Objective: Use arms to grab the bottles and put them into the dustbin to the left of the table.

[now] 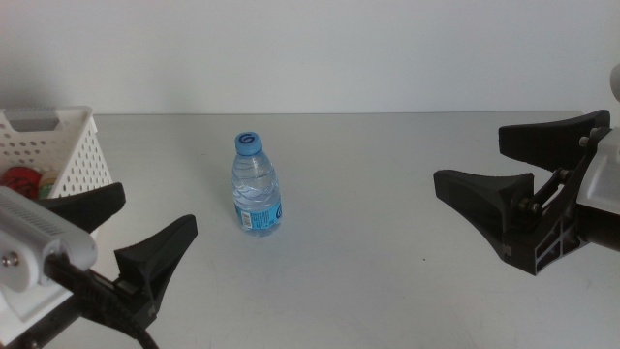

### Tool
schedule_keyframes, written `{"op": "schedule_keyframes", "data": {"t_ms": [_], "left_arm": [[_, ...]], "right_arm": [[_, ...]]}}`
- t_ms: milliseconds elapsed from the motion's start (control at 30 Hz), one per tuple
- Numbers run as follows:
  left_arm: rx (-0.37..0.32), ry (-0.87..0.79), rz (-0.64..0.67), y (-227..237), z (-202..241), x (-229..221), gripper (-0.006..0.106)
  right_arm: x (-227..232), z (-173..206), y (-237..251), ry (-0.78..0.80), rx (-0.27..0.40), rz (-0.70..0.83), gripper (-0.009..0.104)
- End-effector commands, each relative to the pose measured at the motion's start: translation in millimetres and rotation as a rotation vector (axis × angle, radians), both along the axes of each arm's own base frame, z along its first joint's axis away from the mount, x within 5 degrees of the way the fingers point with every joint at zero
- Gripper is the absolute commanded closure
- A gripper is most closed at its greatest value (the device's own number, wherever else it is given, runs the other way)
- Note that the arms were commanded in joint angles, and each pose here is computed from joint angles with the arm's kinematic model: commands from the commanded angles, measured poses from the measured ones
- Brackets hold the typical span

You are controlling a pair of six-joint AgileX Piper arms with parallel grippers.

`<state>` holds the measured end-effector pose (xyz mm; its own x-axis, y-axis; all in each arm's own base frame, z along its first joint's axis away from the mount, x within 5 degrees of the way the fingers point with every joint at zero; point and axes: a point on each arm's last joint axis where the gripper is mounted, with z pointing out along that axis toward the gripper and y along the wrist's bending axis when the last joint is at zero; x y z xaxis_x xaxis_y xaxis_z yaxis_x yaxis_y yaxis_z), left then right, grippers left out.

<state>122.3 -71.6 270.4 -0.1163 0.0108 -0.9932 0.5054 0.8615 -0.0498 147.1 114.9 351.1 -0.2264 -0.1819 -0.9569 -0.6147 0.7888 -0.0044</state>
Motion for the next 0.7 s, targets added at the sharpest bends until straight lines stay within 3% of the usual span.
{"op": "schedule_keyframes", "data": {"t_ms": [0, 400, 667], "left_arm": [[-0.080, -0.094, -0.015, -2, 10, -1, 0.007], [-0.035, -0.023, -0.008, -2, -15, 2, 0.007], [-0.123, -0.005, 0.023, -12, -22, 25, 0.007]], "right_arm": [[-1, 21, 0, -0.102, 0.056, 0.007, 0.030], [-1, 21, 0, -0.102, 0.056, 0.007, 0.030], [-1, 21, 0, -0.102, 0.056, 0.007, 0.030]]}}
